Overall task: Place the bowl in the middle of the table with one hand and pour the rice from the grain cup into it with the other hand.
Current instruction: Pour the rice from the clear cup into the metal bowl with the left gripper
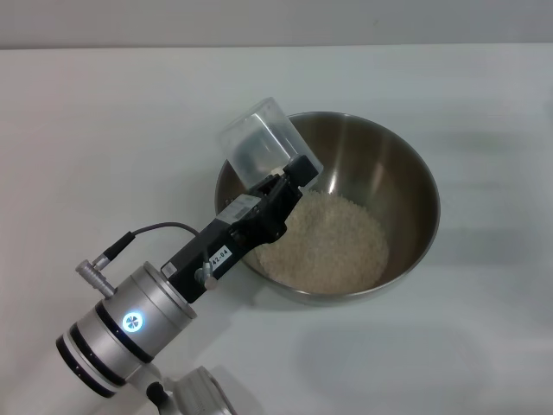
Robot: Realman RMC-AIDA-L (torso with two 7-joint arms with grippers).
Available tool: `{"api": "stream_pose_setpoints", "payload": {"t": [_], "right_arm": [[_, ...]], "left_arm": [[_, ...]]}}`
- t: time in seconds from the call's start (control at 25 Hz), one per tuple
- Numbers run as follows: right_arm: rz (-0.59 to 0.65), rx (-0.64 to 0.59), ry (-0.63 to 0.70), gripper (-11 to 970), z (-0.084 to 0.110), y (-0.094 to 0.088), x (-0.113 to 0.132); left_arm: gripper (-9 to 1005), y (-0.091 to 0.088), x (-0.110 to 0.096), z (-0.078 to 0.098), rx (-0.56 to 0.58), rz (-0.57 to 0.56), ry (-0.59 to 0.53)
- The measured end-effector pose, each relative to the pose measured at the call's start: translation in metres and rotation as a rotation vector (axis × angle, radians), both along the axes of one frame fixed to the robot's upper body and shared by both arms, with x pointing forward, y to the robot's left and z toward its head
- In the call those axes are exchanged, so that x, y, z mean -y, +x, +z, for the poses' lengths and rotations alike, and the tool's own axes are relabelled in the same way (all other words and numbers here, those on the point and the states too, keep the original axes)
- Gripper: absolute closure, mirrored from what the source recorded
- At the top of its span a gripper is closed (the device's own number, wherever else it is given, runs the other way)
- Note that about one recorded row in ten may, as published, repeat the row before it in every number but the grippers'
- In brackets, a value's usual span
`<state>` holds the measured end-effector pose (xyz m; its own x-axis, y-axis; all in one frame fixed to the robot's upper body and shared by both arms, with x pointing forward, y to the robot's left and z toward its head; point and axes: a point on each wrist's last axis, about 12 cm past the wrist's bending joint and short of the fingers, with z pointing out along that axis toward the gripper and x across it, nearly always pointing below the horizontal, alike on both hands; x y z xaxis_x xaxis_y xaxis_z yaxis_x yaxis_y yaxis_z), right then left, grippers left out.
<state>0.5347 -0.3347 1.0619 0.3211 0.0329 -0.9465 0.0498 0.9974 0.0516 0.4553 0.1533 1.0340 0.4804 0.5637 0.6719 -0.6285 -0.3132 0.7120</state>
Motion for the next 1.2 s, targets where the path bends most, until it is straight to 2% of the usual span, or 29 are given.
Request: {"api": "stream_pose_setpoints", "payload": {"t": [0.52,0.68,0.84,1.12,1.16,1.2], "right_arm": [[0.001,0.007,0.003,198,0.002,0.002,-0.001],[0.004,0.010,0.005,198,0.002,0.003,-0.002],[0.012,0.017,0.009,198,0.004,0.005,-0.005],[0.020,0.026,0.012,198,0.006,0.007,-0.008],[0.021,0.028,0.012,198,0.006,0.007,-0.008],[0.022,0.029,0.013,198,0.006,0.007,-0.008]], "left_arm": [[917,0.001,0.000,0.001,-0.011,0.003,-0.012],[914,0.005,-0.002,0.003,-0.056,0.012,-0.067],[911,0.009,-0.003,0.007,-0.142,0.013,-0.176],[906,0.018,-0.009,0.017,-0.381,0.004,-0.496],[906,0.018,-0.009,0.017,-0.381,0.004,-0.496],[905,0.020,-0.011,0.018,-0.422,0.008,-0.554]]}}
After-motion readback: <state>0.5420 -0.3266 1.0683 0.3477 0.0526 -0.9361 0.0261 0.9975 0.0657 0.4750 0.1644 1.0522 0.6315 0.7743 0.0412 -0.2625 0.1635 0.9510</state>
